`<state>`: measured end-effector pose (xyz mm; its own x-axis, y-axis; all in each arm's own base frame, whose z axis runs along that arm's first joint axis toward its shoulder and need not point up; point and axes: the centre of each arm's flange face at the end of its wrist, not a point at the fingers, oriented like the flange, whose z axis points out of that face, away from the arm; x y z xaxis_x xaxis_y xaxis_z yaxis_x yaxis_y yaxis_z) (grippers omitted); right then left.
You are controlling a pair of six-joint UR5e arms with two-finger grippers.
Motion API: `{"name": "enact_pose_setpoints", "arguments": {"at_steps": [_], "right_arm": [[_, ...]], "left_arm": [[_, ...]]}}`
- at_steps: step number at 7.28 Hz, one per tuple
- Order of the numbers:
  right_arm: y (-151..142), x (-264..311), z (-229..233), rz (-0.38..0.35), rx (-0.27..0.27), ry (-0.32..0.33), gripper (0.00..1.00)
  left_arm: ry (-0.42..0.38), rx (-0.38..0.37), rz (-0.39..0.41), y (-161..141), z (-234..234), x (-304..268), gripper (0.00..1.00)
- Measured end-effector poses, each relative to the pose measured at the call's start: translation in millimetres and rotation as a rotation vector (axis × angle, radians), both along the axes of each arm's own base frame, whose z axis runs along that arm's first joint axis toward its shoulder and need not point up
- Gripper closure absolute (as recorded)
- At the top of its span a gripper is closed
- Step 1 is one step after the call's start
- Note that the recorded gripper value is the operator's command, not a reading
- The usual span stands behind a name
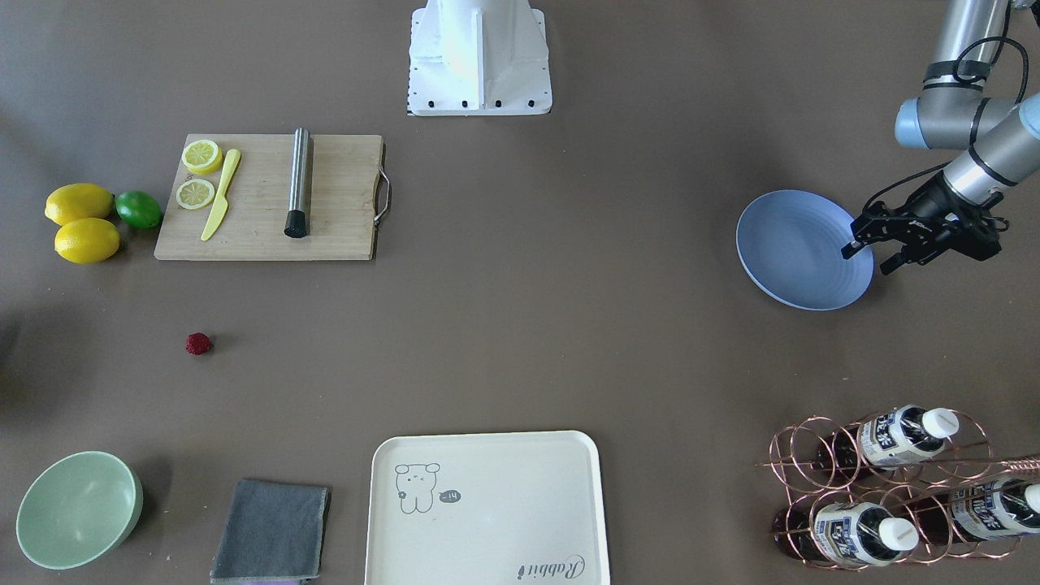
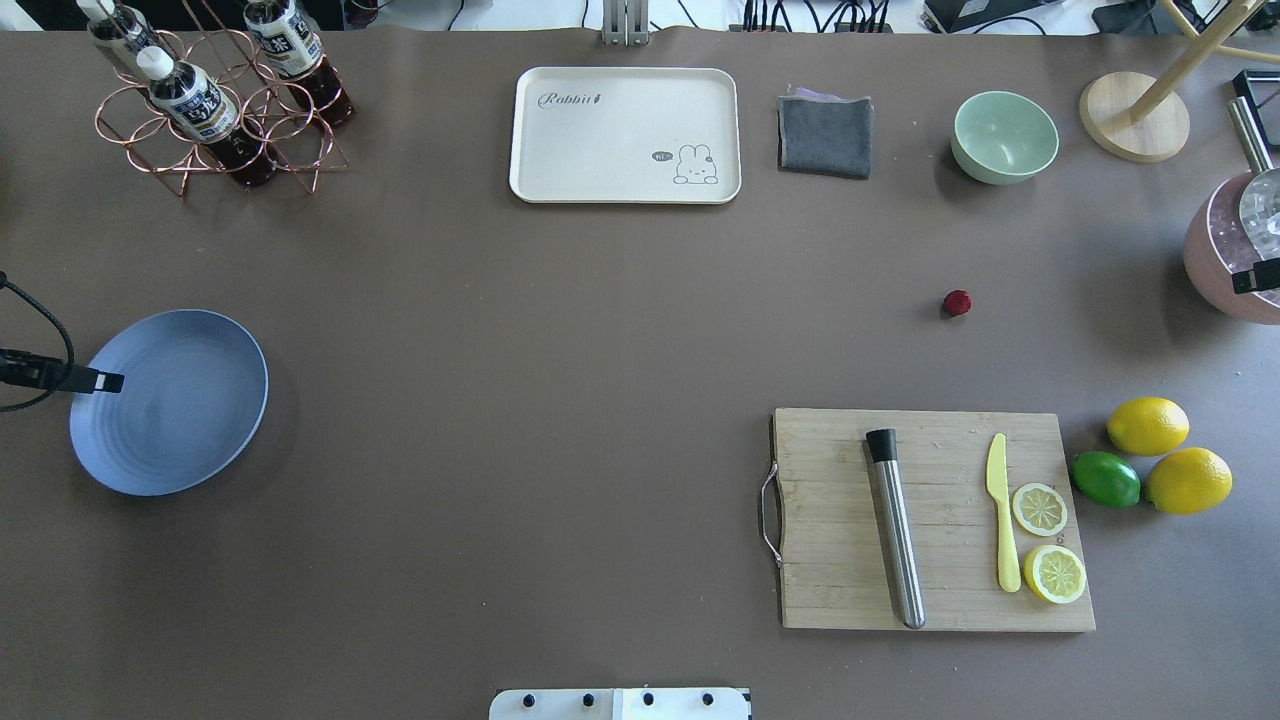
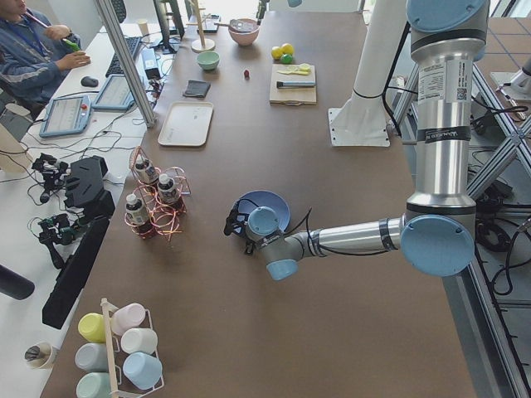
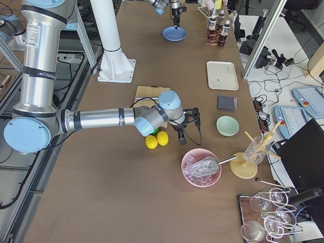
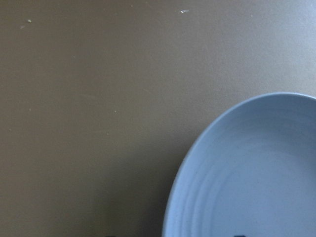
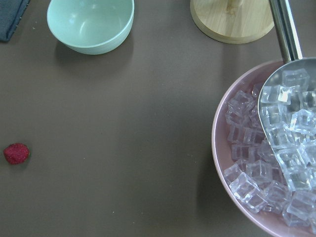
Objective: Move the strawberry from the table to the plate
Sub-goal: 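Reach the left gripper to the blue plate rim and grip it, then slide the blue plate with the left gripper toward the table center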
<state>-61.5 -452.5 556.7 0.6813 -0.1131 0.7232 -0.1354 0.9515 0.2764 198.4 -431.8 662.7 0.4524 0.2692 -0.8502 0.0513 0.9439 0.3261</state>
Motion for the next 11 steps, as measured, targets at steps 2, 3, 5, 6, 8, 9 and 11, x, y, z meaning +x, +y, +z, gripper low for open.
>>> {"name": "enact_pose_setpoints", "arguments": {"at_steps": [2, 3, 5, 6, 8, 9, 11], "right_arm": [[0, 0, 1, 0.0, 0.0, 0.001, 0.01], [0, 0, 1, 0.0, 0.0, 0.001, 0.01], [0, 0, 1, 0.001, -0.003, -0.001, 0.01], [1, 0, 1, 0.001, -0.005, -0.002, 0.01], [1, 0, 1, 0.001, -0.007, -0.003, 0.01], [1, 0, 1, 0.001, -0.007, -0.004, 0.01], [1, 0, 1, 0.001, -0.008, -0.005, 0.01]], "left_arm": [[0.009, 0.01, 0.009, 1, -3, 2, 1.0], [0.017, 0.011, 0.014, -1, -7, 3, 1.0], [0.056, -0.018, -0.008, -38, -37, -7, 1.0], [0.094, -0.047, -0.03, -69, -68, -12, 1.0], [0.177, -0.114, -0.076, -121, -156, 2, 1.0], [0.194, -0.136, -0.092, -136, -202, 22, 1.0], [0.156, -0.147, -0.108, -134, -280, 100, 1.0]]}}
